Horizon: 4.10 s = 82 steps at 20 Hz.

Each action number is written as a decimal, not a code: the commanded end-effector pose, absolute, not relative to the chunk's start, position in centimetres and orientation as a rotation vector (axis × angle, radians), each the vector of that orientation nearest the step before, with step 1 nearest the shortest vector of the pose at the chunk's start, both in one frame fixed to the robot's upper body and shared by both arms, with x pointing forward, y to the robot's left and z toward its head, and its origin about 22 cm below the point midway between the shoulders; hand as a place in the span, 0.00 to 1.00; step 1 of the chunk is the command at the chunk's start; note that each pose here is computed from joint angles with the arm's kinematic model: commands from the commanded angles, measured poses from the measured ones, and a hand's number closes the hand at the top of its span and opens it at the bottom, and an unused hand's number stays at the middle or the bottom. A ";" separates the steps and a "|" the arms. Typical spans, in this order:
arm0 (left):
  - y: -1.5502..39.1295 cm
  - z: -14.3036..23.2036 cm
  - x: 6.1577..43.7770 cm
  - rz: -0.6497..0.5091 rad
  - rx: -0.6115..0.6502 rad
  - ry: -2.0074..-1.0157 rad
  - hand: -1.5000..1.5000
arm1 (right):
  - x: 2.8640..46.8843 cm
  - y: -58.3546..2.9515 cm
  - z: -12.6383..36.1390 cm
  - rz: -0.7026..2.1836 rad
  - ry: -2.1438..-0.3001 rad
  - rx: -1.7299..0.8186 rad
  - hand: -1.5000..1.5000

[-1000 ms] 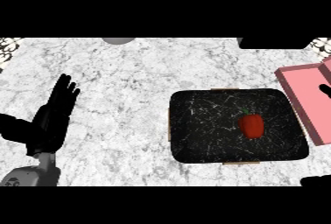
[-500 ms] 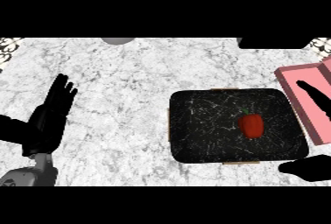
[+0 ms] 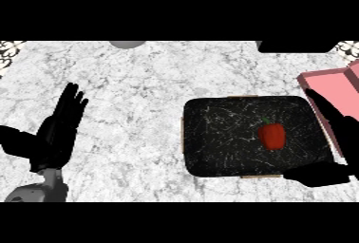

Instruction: Pick the bell pepper from the tray and place it in the cardboard box

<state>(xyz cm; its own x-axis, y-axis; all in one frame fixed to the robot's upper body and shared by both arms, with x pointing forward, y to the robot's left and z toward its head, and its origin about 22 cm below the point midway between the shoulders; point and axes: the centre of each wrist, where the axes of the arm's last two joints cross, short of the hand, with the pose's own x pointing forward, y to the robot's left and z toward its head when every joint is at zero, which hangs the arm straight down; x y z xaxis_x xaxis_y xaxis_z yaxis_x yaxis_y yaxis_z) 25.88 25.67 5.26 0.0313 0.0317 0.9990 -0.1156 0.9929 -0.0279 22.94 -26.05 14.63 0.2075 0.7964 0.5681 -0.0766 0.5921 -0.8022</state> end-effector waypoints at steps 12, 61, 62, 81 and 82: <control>26.1 6.9 25.3 0.114 0.075 -1.539 0.50 | 24.1 -24.6 11.1 0.704 -1.180 -0.739 0.00; 24.6 4.8 25.7 0.103 0.072 -1.554 0.50 | 27.0 -24.3 4.9 0.865 -1.237 -0.882 1.00; 24.8 5.3 25.8 0.103 0.065 -1.537 0.50 | 27.5 -21.2 3.7 0.927 -1.230 -0.857 1.00; 27.4 6.3 26.8 0.110 0.079 -1.546 0.50 | 23.2 -5.0 15.8 1.258 -1.504 -0.944 1.00; 25.1 6.3 26.0 0.107 0.083 -1.546 0.50 | 24.8 -6.3 15.9 1.189 -1.535 -0.934 1.00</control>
<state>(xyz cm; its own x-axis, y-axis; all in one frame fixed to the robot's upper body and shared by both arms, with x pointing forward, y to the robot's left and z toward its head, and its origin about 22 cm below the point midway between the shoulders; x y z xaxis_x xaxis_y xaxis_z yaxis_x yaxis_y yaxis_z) 26.35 26.09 5.72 0.0252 0.0235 0.9994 -0.1131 0.9934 -0.0205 25.69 -6.25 13.17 -0.2434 0.9516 0.1879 -0.0410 0.1835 -0.9822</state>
